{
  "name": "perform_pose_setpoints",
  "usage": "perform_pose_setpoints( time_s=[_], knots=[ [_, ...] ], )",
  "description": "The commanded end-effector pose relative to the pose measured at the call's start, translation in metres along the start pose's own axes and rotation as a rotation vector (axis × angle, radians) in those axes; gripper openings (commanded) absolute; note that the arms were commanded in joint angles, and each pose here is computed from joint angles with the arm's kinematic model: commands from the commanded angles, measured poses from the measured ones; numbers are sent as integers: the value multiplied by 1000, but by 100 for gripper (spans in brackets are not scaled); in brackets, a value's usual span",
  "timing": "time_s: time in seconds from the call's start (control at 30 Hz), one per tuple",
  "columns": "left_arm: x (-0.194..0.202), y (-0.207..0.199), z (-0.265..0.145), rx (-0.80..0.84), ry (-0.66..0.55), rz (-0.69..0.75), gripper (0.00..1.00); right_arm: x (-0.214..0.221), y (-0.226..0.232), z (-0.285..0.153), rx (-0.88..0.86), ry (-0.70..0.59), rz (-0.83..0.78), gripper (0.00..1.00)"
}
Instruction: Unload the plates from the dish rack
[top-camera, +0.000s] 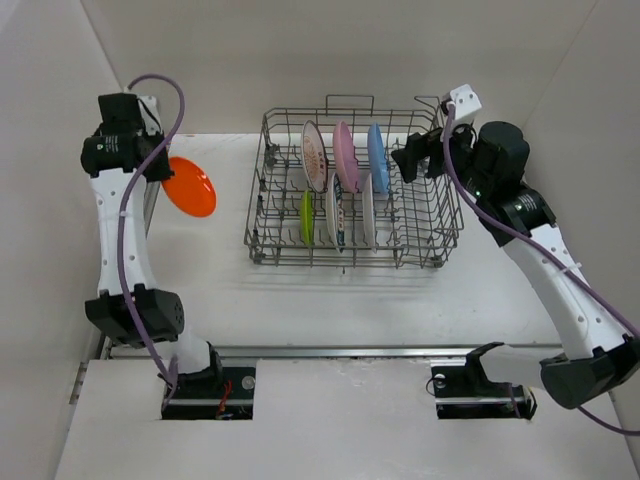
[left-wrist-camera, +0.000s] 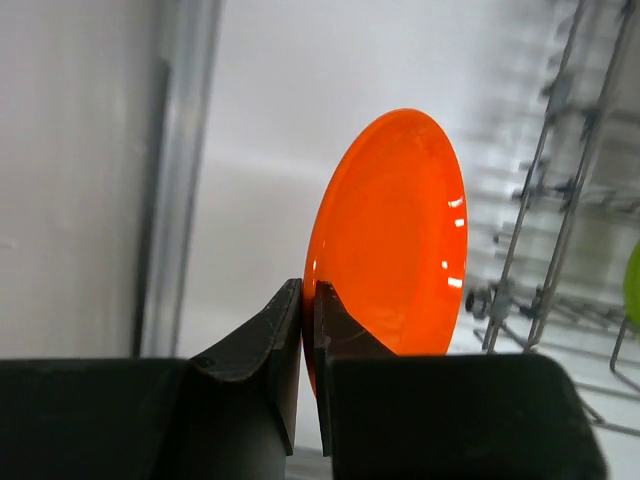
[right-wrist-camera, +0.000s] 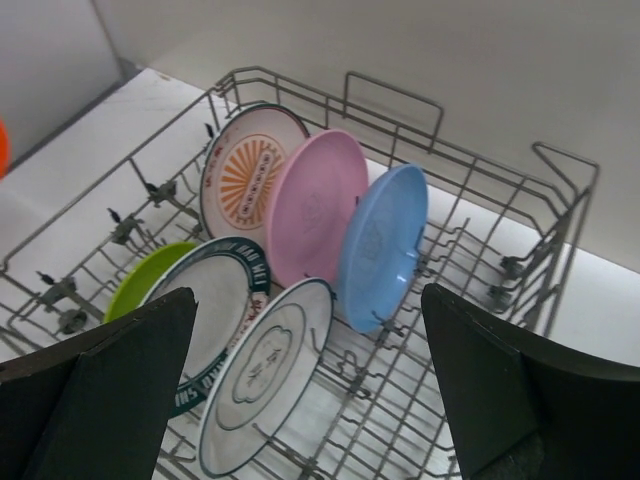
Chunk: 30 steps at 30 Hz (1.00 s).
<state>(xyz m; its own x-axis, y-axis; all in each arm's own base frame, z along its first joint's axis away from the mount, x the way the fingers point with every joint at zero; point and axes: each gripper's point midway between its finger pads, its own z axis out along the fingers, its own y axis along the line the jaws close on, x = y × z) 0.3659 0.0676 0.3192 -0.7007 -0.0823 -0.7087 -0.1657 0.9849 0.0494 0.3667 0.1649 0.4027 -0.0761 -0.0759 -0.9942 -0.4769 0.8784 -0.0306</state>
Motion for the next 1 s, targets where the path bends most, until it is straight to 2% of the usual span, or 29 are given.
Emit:
perform_pose_setpoints(
  time_s=[0.0,0.13,0.23,0.27,0.4,0.47,0.63,0.77,0.87,0.97],
  knots=[
    [44,-20,43,192,144,2,0,-30,23,0,-106,-91,63,100],
    [68,1,83,212,228,-69,0,-25,37,12,-196,-107,117,100],
    [79,9,97,307,291,-151,0,-21,36,19,-188,-91,144,100],
    [90,10,110,331,344,-165,0,-14,35,22,-187,-71,149,100],
    [119,13,140,363,432,-186,0,21,32,30,-161,14,167,100],
    [120,17,154,350,417,-179,0,31,32,32,-160,50,175,100],
    [142,24,181,306,494,-201,0,73,35,37,-137,176,216,100],
    [146,24,188,305,506,-213,2,110,44,42,-138,279,250,100],
    [148,24,190,305,505,-212,9,124,45,45,-133,299,279,100],
    [147,22,190,315,502,-215,17,137,48,52,-145,326,285,95]
  ],
)
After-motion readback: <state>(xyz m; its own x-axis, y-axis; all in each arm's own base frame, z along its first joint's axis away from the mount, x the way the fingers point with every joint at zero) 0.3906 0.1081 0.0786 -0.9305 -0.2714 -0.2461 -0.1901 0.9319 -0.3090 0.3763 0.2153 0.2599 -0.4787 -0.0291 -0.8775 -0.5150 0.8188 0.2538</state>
